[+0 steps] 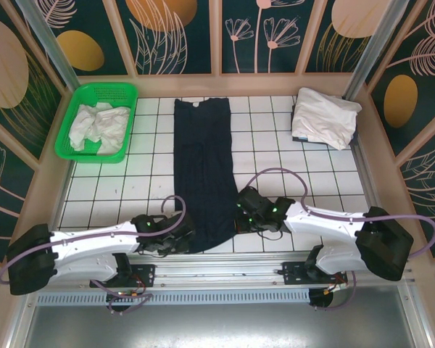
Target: Fold and stack the t-shirts
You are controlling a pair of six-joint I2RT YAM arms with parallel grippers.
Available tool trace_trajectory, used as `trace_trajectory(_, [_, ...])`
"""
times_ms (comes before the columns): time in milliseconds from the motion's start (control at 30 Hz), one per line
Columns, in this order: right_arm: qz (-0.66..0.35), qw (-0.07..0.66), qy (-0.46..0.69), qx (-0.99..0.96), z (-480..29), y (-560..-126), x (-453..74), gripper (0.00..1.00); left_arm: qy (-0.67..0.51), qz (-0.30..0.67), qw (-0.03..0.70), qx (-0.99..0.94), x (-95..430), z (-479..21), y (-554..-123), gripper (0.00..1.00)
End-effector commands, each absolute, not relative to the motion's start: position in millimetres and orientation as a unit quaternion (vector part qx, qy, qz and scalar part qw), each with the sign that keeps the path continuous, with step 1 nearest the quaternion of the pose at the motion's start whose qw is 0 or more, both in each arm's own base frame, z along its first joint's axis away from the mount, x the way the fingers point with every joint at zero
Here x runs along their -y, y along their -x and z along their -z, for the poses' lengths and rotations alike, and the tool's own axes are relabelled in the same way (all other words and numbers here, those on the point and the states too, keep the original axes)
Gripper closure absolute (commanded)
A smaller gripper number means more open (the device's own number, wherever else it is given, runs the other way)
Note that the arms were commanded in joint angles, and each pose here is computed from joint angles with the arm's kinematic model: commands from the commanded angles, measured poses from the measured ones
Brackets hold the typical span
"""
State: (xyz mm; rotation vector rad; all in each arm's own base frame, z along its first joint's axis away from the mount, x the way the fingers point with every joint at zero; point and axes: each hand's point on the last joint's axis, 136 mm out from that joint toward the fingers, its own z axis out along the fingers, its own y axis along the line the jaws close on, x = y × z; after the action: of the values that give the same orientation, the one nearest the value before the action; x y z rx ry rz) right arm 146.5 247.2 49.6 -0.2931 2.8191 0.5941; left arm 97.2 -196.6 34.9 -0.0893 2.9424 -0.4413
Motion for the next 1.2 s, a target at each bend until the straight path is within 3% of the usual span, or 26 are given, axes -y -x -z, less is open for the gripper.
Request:
trace_trajectory(0, [-0.225,0.156,0.105,-0.956,-81,-161,-258,1.0,0.047,0.177,0.174,-0.968,200,-84,-127,1.0])
trace_trajectory(200, [-0.24,0.211,0.084,-0.944,-130,-201,-265,1.0,0.072,0.193,0.258,-0.944,198,-126,-173,1.0])
trace_trajectory(400, [-0.243,0.266,0.069,-0.93,-154,-267,-263,1.0,0.102,0.144,0.339,-0.924,186,-156,-241,1.0])
trace_trajectory(733, [-0.226,0.254,0.085,-0.937,-121,-369,-282,1.0,0.123,0.095,0.347,-0.925,170,-145,-339,1.0])
trace_trajectory(1167, [-0.234,0.211,0.072,-0.946,-82,-444,-279,1.0,0.103,0.09,0.3,-0.944,161,-103,-424,1.0])
